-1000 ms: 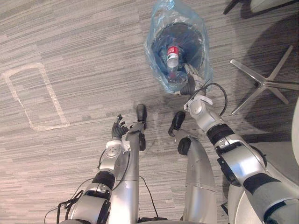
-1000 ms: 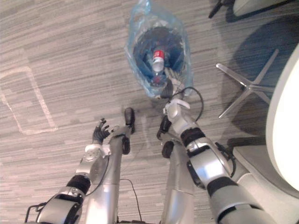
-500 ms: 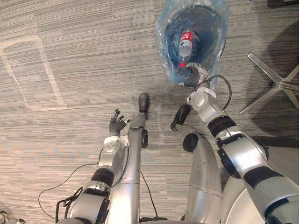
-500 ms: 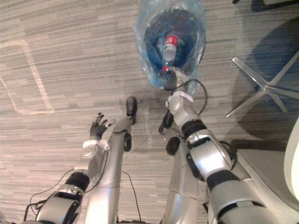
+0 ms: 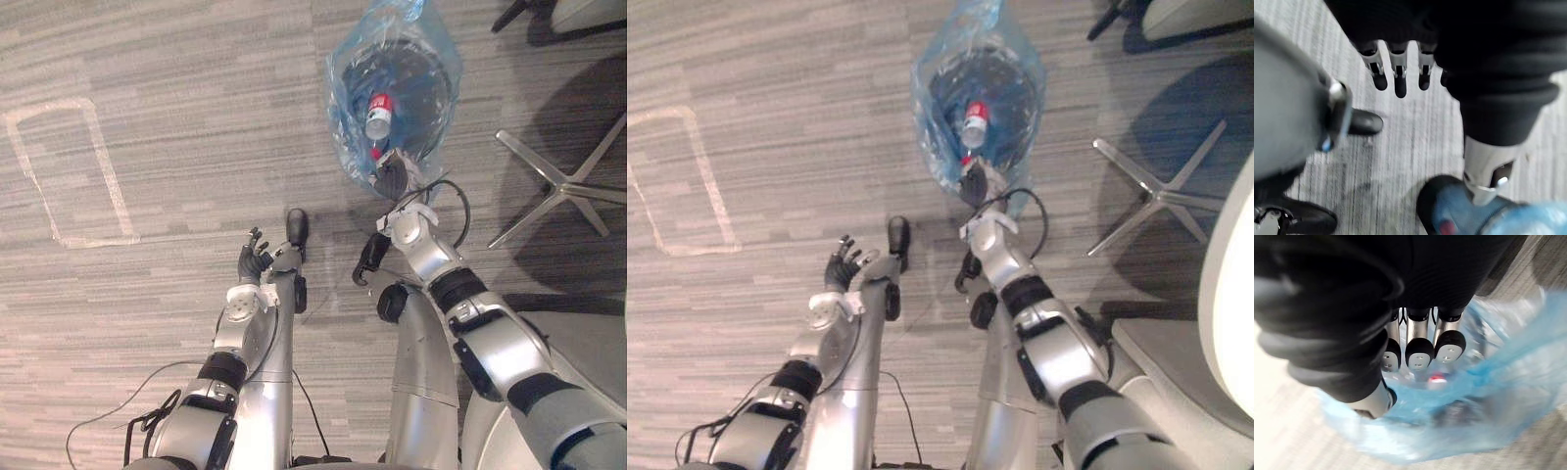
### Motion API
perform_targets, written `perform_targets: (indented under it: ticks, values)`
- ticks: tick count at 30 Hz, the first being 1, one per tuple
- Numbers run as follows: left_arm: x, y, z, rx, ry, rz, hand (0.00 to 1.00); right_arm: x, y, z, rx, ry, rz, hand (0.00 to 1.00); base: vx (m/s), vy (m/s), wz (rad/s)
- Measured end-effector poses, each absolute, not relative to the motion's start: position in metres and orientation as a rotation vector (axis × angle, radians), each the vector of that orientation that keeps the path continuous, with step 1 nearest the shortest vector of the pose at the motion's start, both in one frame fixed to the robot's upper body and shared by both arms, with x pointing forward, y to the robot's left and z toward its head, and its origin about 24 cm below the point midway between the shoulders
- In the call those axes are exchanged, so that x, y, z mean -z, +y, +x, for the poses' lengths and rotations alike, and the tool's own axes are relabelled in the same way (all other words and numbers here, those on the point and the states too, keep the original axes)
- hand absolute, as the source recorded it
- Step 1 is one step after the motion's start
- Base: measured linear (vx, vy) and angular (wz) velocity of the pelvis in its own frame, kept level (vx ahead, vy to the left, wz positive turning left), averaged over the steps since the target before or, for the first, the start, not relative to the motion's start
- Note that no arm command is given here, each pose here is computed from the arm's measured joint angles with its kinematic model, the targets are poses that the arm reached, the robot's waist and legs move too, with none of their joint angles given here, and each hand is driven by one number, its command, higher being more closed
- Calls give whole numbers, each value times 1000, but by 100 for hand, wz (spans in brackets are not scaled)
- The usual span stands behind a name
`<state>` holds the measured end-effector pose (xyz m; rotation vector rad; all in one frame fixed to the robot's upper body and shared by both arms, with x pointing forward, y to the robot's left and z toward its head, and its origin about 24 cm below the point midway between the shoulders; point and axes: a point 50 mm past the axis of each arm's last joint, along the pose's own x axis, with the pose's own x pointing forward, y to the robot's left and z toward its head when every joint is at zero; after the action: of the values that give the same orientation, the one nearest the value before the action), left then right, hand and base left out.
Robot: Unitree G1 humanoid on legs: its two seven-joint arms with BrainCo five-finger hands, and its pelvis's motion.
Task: Gather rubbish on tea table into small bin, then transfer packed bag to large trash can.
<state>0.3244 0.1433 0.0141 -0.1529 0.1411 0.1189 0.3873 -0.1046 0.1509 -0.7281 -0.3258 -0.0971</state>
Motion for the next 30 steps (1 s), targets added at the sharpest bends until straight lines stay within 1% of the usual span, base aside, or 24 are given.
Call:
perform_targets:
  ticks: [4,10,13,16,19,25,26,30]
  values:
    - [-4,146,316,-129,177,-128,0,-139,-98,373,68,-334,-651,100,-20,-30,-5]
    - [26,152,291,-153,286,-97,0,-121,-81,340,1,-356,-508,100,26,-10,-7]
    - [50,162,270,-189,386,-78,0,-105,-73,326,-51,-318,-444,100,70,-9,-22]
    - [67,164,256,-177,467,-52,0,-88,-75,318,-71,-256,-435,100,94,6,-13]
    - [77,164,250,-170,519,-30,0,-77,-78,316,-82,-217,-437,100,93,12,-9]
    - [80,163,253,-152,548,-5,0,-57,-76,323,-90,-115,-449,100,51,-9,-1]
    - [79,161,255,-149,545,-7,0,-52,-78,326,-83,-87,-459,0,0,0,0]
    - [73,158,265,-142,523,-10,0,-51,-79,337,-64,-65,-549,0,0,0,0]
